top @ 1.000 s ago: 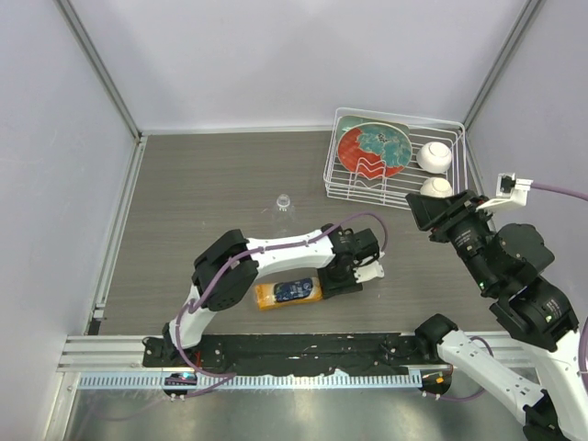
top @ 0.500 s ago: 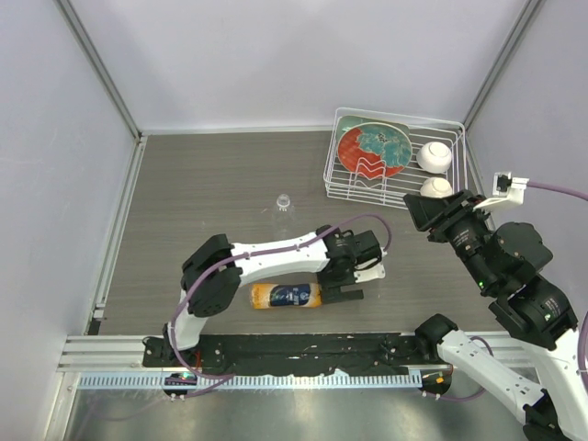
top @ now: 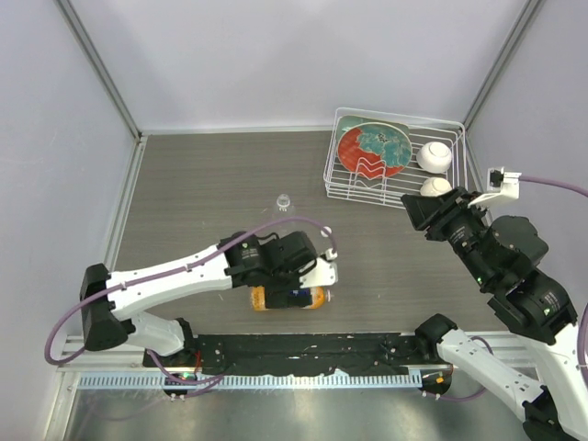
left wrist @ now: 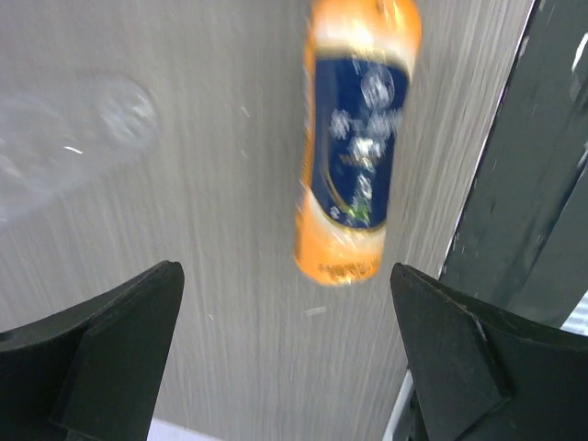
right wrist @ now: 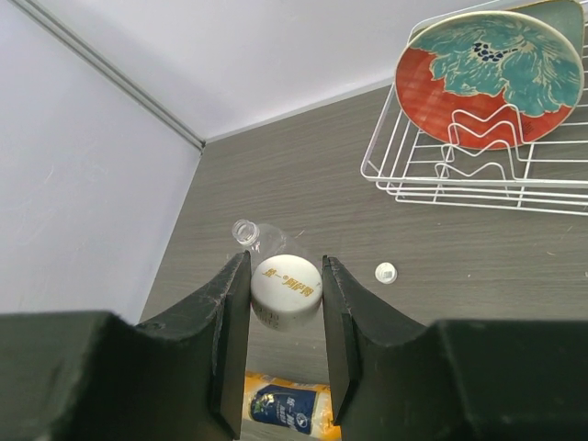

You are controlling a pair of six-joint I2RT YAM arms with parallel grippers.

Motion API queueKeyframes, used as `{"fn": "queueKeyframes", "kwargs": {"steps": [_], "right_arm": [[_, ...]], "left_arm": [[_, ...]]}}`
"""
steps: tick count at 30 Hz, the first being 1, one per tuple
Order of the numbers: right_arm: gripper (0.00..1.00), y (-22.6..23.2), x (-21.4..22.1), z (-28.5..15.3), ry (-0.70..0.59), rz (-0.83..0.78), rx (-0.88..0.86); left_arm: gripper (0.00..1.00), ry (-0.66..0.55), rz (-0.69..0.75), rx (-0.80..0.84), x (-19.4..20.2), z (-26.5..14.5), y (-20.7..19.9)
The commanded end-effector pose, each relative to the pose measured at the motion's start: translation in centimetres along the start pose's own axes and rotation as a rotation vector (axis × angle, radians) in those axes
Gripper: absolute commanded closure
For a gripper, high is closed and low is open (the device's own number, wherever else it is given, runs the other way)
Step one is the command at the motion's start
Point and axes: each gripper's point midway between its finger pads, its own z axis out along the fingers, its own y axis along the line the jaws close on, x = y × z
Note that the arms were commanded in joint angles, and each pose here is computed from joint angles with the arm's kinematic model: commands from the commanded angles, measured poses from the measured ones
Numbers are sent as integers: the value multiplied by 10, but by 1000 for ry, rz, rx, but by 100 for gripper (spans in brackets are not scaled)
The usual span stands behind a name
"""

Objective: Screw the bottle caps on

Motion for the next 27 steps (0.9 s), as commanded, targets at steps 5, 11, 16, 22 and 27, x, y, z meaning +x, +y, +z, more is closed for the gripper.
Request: {"fn": "queueKeyframes", "kwargs": {"steps": [5, 11, 16, 22, 27], "right_arm": [[82, 22, -13, 0, -22, -2, -85], [82, 23, -11, 2, -19, 0, -95], [82, 25, -10, 3, -16, 1, -104], [82, 26, -8, 5, -11, -1, -109], [82, 26, -5, 8, -6, 8, -110]], "left_arm": [[0, 95, 29, -34, 54, 51, -13], [0, 88, 12, -63, 60, 62, -8], [0, 94, 1, -53, 66, 73, -13], [0, 135, 7, -24, 88, 84, -21], [0, 157, 26, 7, 100, 90, -27]]}}
